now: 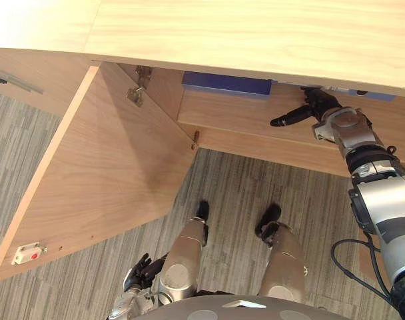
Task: Walk over to the cabinet, pick up the folder, carry it to the office cabinet, place the folder inside the office cabinet, then close the office cabinet door
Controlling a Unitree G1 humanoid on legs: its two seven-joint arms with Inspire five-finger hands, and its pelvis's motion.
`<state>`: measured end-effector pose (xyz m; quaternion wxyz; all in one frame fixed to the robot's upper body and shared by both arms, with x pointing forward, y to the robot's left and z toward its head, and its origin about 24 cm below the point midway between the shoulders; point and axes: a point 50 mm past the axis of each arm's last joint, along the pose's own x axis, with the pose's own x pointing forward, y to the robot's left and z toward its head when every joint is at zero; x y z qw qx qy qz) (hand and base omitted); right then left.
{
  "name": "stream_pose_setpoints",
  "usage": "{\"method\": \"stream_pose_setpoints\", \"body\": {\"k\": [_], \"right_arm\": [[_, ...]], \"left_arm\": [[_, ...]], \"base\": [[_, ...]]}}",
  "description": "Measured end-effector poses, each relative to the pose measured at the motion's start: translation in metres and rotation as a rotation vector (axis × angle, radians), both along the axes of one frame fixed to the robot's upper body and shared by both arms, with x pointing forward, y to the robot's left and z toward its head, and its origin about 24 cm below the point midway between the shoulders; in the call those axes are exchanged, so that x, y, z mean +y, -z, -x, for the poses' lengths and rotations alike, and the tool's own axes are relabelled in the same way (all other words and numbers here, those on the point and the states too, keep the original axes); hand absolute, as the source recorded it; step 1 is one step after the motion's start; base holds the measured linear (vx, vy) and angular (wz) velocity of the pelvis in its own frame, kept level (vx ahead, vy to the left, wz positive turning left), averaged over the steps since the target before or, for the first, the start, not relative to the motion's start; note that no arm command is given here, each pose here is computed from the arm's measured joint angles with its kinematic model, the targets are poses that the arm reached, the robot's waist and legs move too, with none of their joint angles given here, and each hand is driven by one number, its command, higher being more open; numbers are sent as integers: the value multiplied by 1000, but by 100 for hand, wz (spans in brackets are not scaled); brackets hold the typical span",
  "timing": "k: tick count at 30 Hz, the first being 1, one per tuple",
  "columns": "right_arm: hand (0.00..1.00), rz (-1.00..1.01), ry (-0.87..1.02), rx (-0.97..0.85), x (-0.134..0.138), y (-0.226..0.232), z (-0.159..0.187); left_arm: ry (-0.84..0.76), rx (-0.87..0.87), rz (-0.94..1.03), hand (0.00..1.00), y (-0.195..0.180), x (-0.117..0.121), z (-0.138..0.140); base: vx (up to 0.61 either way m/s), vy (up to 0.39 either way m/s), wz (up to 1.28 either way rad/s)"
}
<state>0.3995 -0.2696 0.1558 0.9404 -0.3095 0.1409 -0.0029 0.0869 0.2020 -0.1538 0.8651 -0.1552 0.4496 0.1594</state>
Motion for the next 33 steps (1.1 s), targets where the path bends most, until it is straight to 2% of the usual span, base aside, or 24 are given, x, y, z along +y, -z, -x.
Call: {"method": "stream_pose_setpoints", "body": {"k": [6, 16, 23, 33], "right_arm": [[100, 168, -61, 82, 6, 31, 7], [100, 179, -23, 108, 7, 70, 23], [100, 103, -7, 202, 11, 114, 44], [100, -33, -32, 450, 31, 188, 88]], "left_arm": [[10, -10, -2, 100, -2, 4, -2], [32, -2, 2, 100, -2, 3, -3], [89, -17, -38, 100, -5, 4, -10], [178, 26, -103, 100, -3, 4, -10]], "base": [[13, 34, 2], [45, 26, 2], [42, 46, -10], [8, 45, -30]]}}
